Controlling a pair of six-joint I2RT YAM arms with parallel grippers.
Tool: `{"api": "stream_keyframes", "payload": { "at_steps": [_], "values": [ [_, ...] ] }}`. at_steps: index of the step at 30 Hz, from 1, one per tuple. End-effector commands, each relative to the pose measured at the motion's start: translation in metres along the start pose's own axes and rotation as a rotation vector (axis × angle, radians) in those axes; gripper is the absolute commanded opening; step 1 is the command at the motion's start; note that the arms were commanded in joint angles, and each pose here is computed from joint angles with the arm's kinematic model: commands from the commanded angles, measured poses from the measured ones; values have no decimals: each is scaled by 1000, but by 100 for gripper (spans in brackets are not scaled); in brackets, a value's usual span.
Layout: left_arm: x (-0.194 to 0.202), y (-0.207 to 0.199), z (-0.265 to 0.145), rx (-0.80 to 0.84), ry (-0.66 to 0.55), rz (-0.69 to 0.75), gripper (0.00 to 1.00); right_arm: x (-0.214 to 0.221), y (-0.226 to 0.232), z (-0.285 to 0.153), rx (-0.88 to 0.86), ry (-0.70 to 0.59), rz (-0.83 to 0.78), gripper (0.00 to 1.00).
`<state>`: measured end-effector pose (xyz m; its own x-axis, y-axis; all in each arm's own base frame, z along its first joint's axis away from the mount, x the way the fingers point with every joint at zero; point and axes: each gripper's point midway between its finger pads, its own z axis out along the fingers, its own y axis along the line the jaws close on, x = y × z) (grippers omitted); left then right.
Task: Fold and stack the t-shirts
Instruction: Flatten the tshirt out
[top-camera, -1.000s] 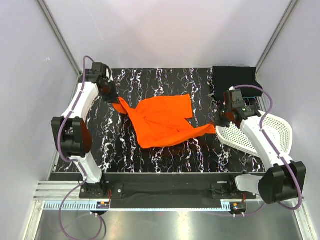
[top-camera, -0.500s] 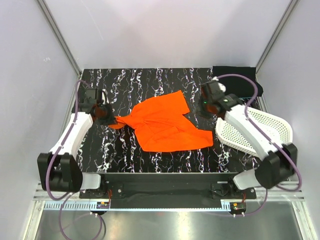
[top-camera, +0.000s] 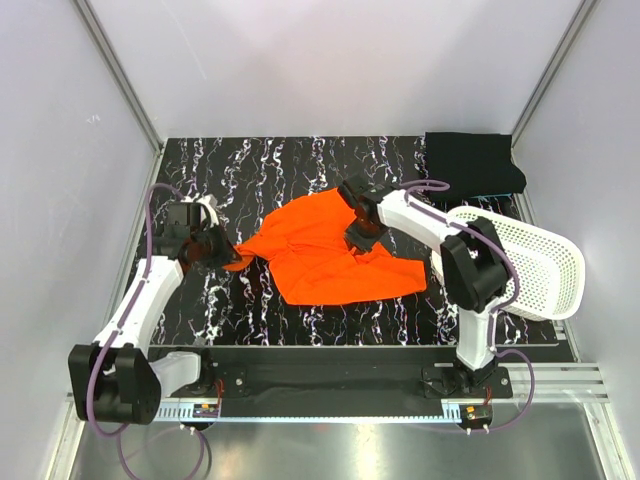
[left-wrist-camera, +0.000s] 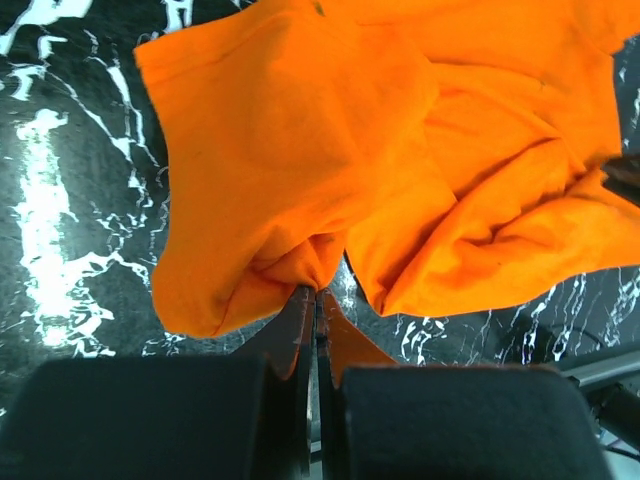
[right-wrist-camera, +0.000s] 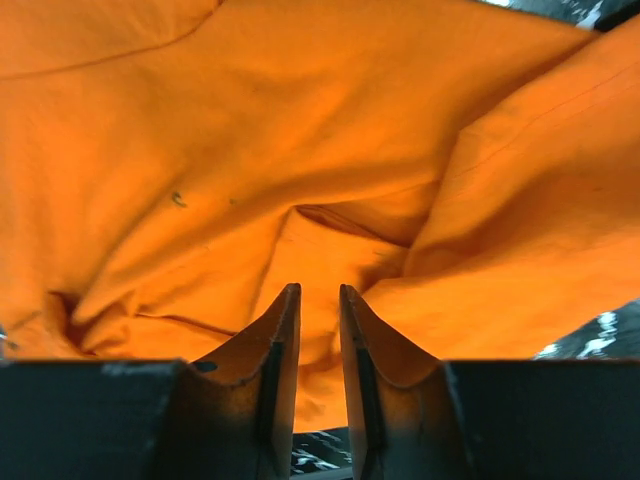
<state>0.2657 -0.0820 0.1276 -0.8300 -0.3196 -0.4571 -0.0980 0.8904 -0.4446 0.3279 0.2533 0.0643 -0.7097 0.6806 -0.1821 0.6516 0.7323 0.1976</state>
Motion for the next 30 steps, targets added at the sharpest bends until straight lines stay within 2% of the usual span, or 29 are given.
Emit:
{"api": "stream_keyframes", "payload": {
  "at_steps": [1, 8, 13, 30],
  "values": [
    [-13, -20, -3, 105, -75, 32, 0, -1, 12, -6, 18, -12, 120, 30],
    [-10, -29, -2, 165, -58, 33, 0, 4, 9, 8, 81, 0, 186, 32],
    [-9, -32, -2, 178, -59, 36, 0, 14, 2, 19, 116, 7, 182, 32],
    [-11, -32, -6, 180, -81, 45, 0, 5, 16, 39, 113, -37, 158, 34]
  ]
}}
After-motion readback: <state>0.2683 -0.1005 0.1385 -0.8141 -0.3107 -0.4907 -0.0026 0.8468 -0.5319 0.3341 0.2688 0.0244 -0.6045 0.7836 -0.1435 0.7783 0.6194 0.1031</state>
